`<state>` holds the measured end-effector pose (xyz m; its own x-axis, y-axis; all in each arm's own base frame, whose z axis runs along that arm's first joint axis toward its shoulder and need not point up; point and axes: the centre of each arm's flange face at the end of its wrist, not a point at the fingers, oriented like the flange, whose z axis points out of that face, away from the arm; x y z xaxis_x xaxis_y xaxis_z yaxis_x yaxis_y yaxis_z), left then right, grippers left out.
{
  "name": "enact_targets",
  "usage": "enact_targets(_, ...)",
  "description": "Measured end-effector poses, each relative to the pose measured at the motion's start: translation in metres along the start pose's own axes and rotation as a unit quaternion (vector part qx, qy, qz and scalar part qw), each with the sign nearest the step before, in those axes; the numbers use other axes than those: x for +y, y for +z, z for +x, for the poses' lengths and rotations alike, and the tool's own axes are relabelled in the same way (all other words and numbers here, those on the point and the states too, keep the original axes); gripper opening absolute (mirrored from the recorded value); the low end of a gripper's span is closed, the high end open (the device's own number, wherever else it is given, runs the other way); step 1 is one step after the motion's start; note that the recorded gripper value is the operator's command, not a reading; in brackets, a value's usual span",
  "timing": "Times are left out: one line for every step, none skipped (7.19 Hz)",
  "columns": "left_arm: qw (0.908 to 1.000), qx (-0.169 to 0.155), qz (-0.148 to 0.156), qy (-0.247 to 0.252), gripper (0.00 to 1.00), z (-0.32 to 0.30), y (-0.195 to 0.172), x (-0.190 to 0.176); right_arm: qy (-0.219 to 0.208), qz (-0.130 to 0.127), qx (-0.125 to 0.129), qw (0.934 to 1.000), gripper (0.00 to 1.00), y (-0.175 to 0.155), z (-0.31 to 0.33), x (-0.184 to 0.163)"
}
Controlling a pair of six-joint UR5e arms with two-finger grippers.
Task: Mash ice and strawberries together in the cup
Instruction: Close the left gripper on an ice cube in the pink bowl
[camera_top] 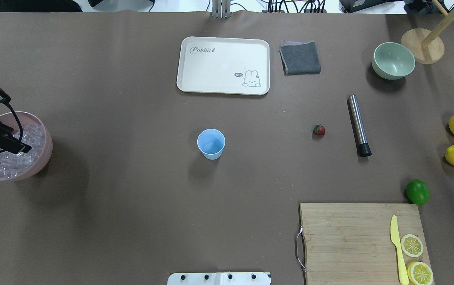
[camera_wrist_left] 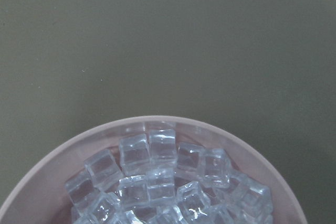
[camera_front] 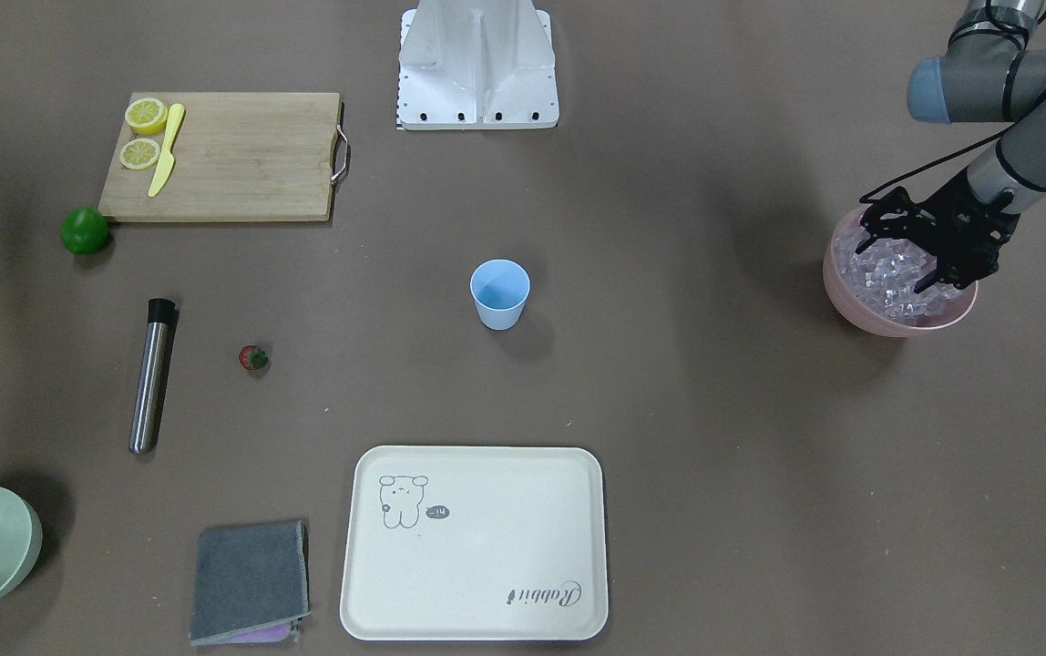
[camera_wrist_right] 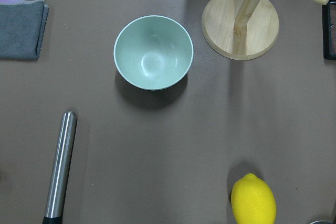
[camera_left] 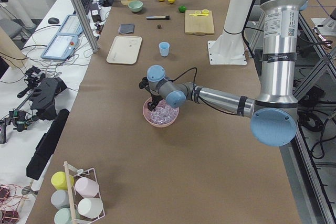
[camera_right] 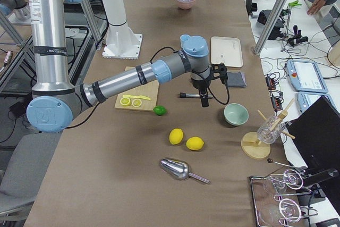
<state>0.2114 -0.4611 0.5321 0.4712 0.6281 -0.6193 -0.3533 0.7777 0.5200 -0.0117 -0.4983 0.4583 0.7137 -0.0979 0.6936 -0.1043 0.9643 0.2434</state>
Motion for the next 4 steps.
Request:
enact_targets(1.0000, 0.000, -0.003, 0.003, 0.79, -0.0026, 0.0036, 0.0006, -0.001, 0.001, 0.000, 1.0000, 1.00, -0.0014, -0.0007, 0.0006)
enact_targets(0.9999, -0.001, -0.005, 0.009, 0.70, -0.0053, 0.0066, 0.0014, -0.001, 0.002, 0.000, 1.0000, 1.00, -0.0027, -0.0013, 0.0009)
enact_targets(0.9999, -0.002, -0.008, 0.011, 0.70, -0.0074, 0.0086, 0.0034, 0.000, 0.003, 0.000, 1.0000, 1.00, -0.0044, -0.0008, 0.0008)
enact_targets(0.9999, -0.003, -0.010, 0.011, 0.71, -0.0091, 0.0096, 0.0059, 0.000, 0.005, -0.001, 1.0000, 1.00, -0.0064, -0.0001, 0.0000)
